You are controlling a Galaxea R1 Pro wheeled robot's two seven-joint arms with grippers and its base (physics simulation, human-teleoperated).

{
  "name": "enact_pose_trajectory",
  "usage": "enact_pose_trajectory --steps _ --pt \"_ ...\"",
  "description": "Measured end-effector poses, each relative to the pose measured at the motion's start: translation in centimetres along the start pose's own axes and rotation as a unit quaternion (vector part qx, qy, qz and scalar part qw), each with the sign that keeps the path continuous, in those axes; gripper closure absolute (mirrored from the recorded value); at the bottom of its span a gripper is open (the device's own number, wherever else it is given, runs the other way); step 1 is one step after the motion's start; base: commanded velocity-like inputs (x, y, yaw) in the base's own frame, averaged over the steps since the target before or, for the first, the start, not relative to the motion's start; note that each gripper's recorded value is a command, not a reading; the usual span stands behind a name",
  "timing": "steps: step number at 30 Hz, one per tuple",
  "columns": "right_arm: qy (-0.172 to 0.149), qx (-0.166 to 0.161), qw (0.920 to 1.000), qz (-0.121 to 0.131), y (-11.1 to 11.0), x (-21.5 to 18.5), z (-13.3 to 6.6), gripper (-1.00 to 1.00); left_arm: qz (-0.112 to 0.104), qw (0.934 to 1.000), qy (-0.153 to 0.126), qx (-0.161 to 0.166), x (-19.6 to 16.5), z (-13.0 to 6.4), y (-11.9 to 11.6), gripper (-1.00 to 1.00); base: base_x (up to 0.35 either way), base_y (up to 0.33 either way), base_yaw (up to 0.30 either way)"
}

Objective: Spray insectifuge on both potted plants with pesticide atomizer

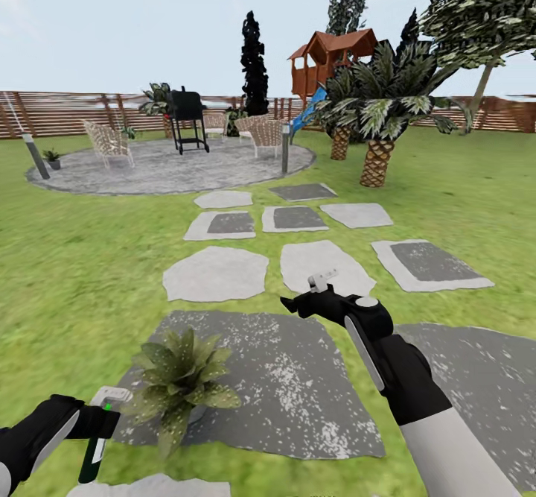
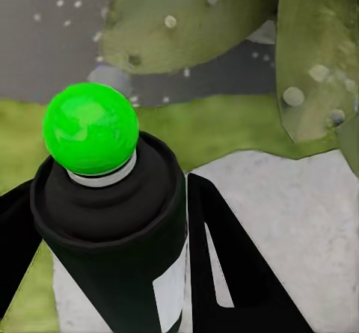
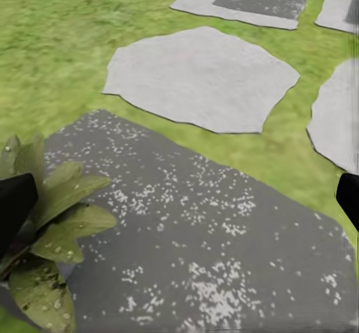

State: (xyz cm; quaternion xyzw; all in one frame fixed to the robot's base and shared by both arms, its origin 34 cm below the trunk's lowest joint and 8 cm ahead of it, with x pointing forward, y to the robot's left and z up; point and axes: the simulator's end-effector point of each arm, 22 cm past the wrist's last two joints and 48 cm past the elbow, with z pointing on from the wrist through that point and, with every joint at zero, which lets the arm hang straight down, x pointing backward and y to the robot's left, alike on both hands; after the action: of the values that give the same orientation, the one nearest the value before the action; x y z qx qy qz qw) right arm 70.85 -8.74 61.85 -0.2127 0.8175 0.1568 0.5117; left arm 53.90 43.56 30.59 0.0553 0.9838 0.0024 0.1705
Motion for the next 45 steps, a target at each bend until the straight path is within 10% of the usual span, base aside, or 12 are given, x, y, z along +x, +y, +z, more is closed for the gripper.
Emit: enact_pose_trajectory --steps 45 --pt "-0.013 -0.001 0.9999 -0.005 0.4 -1.5 -0.9 -1.00 0.006 0.9995 -0.010 0.029 -0.7 -0.2 -2.2 1.00 -0.057 0.222 -0.178"
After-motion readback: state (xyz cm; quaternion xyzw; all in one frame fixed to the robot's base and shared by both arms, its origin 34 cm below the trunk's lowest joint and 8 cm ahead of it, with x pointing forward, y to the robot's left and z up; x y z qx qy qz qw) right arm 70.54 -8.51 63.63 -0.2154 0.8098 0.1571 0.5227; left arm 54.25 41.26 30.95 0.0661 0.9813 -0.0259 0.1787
